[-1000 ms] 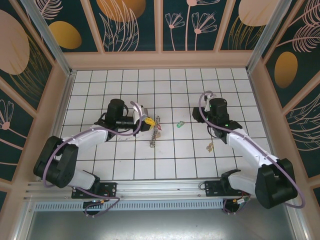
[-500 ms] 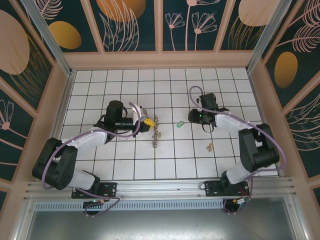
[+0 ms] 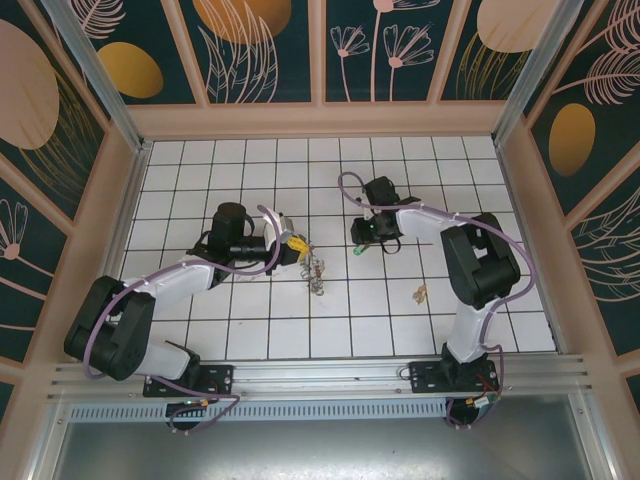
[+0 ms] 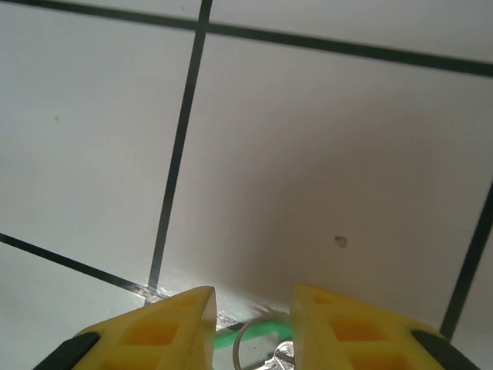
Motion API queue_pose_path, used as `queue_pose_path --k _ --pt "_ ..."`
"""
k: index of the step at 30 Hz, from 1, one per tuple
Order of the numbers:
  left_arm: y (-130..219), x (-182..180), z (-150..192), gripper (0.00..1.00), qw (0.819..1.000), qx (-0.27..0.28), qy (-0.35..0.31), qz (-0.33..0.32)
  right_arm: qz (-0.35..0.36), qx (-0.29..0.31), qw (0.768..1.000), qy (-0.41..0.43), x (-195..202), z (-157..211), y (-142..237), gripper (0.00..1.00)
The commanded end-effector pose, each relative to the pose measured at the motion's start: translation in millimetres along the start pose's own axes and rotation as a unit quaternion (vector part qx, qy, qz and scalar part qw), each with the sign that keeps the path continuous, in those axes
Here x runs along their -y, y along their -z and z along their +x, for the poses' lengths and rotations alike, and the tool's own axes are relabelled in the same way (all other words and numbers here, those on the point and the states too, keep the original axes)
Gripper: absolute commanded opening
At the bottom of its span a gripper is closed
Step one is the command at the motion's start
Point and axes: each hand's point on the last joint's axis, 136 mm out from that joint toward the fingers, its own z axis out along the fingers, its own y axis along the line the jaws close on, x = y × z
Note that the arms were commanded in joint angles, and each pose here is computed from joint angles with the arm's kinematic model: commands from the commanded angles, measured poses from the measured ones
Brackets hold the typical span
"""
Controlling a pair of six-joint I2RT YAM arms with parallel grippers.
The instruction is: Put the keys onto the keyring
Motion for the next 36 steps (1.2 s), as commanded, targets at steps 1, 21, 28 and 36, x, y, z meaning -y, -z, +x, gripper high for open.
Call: queue_pose_path --k 1,21,28,36 --pt "2.5 5.5 -16.6 0.0 0.999 0.024 -0.025 0.006 0.014 -0.015 1.0 0.019 0.1 0.1 0.5 0.32" --pt "2.0 5.1 -17.5 0.0 0.999 0.022 -0.025 0.007 0.059 -0.042 0.997 0.038 8.6 8.8 -1.2 0.31" --pt "2.3 5.0 -18.4 0.0 0.999 0.022 -0.026 0.006 0.048 -0.024 0.998 0.042 -1.6 0.1 9.5 0.37" --pt "2.9 5.8 -17.7 0.0 0.999 0.022 -0.026 0.005 0.082 -0.039 0.994 0.055 5.8 7.0 5.6 0.4"
